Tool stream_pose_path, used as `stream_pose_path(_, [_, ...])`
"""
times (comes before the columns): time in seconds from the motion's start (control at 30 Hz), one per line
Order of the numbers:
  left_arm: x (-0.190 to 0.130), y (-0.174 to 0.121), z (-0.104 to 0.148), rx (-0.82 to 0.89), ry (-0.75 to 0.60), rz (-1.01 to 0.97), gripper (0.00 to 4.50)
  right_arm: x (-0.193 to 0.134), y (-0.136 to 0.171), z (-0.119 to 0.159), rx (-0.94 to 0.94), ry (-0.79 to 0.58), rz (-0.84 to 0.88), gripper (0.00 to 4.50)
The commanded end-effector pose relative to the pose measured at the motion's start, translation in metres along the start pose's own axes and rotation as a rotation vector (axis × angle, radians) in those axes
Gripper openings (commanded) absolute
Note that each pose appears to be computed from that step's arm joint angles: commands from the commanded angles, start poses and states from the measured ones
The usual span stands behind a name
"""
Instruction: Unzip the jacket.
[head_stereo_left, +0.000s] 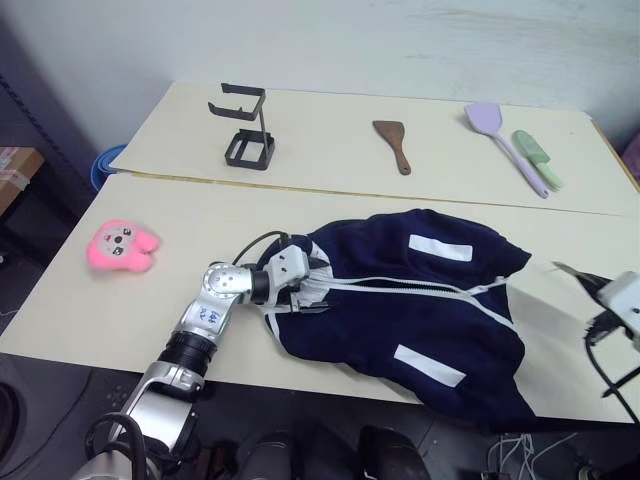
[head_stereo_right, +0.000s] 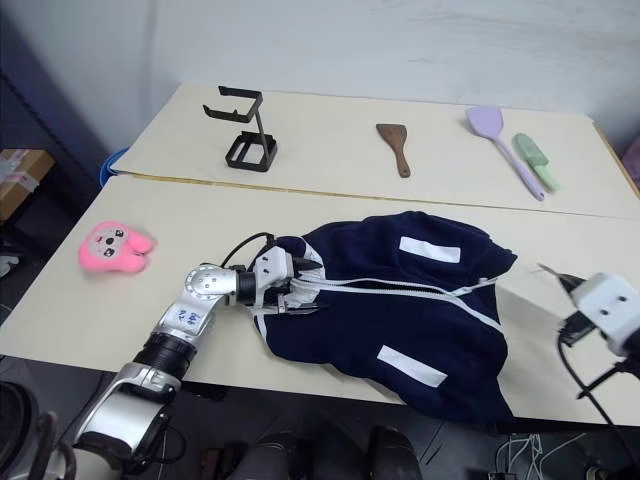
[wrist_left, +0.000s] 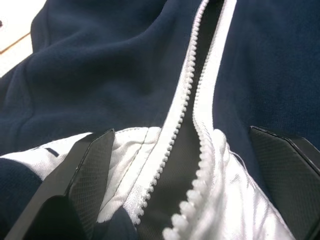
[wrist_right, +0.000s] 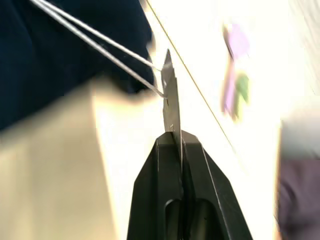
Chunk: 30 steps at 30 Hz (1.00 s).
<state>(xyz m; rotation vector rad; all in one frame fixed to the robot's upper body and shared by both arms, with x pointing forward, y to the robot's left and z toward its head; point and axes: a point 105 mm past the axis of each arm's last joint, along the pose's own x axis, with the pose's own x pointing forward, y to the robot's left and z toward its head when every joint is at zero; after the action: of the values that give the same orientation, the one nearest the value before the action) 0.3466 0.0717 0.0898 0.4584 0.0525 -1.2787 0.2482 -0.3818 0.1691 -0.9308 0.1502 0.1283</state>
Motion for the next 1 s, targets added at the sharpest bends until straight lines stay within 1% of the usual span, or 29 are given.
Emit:
stream_pose_path(0.03, [-0.008, -0.030, -0.051, -0.121, 0.175, -0.065, 4.50, -0.019, -0.045, -0.020, -0.066, 0.064, -0.176, 0.02])
stream_pose_path(0.1, [-0.011, -0.033, -0.055, -0.132, 0.189, -0.075, 4.50, -0.025, -0.063, -0.036, -0.098, 0.125, -0.236, 0.02])
stream_pose_path(0.2, [-0.013, -0.034, -0.058, -0.138, 0.202, -0.080, 4.50, -0.027, -0.081, -0.049, -0.116, 0.179, -0.294, 0.02])
stream_pose_path(0.3, [-0.013, -0.034, -0.059, -0.141, 0.206, -0.085, 4.50, -0.023, -0.088, -0.058, -0.117, 0.211, -0.317, 0.02])
stream_pose_path(0.33, [-0.013, -0.033, -0.058, -0.140, 0.207, -0.087, 4.50, -0.020, -0.087, -0.060, -0.098, 0.217, -0.305, 0.02])
stream_pose_path(0.4, [-0.013, -0.033, -0.056, -0.132, 0.193, -0.095, 4.50, -0.008, -0.074, -0.058, -0.037, 0.186, -0.250, 0.02])
stream_pose_path(0.5, [-0.011, -0.032, -0.046, -0.129, 0.130, -0.100, 4.50, 0.006, -0.040, -0.052, 0.154, 0.112, -0.116, 0.02])
stream_pose_path(0.57, [-0.012, -0.031, -0.037, -0.129, 0.083, -0.107, 4.50, 0.007, -0.016, -0.050, 0.235, 0.089, -0.024, 0.39])
stream_pose_path(0.6, [-0.013, -0.031, -0.032, -0.148, 0.055, -0.112, 4.50, 0.006, -0.009, -0.047, 0.243, 0.068, -0.005, 0.54])
stream_pose_path(0.63, [-0.015, -0.031, -0.025, -0.153, 0.023, -0.119, 4.50, 0.003, -0.004, -0.043, 0.254, 0.036, 0.007, 0.80])
stream_pose_path(0.7, [-0.020, -0.030, -0.014, -0.153, -0.033, -0.123, 4.50, -0.004, 0.004, -0.035, 0.275, -0.009, 0.043, 1.49])
stream_pose_path(0.73, [-0.026, -0.029, -0.007, -0.150, -0.066, -0.121, 4.50, -0.010, 0.009, -0.026, 0.291, -0.062, 0.075, 1.79])
stream_pose_path(0.83, [-0.054, -0.026, 0.014, -0.133, -0.139, -0.118, 4.50, -0.036, 0.026, 0.001, 0.381, -0.196, 0.211, 2.87])
stream_pose_path(0.9, [-0.073, -0.025, 0.022, -0.122, -0.143, -0.111, 4.50, -0.049, 0.031, 0.019, 0.421, -0.256, 0.250, 3.47])
stream_pose_path(0.97, [-0.092, -0.024, 0.025, -0.106, -0.118, -0.087, 4.50, -0.058, 0.041, 0.044, 0.441, -0.331, 0.317, 4.05])
stream_pose_path(1.0, [-0.103, -0.029, 0.023, -0.091, -0.095, -0.097, 4.50, -0.062, 0.056, 0.057, 0.393, -0.357, 0.403, 4.39])
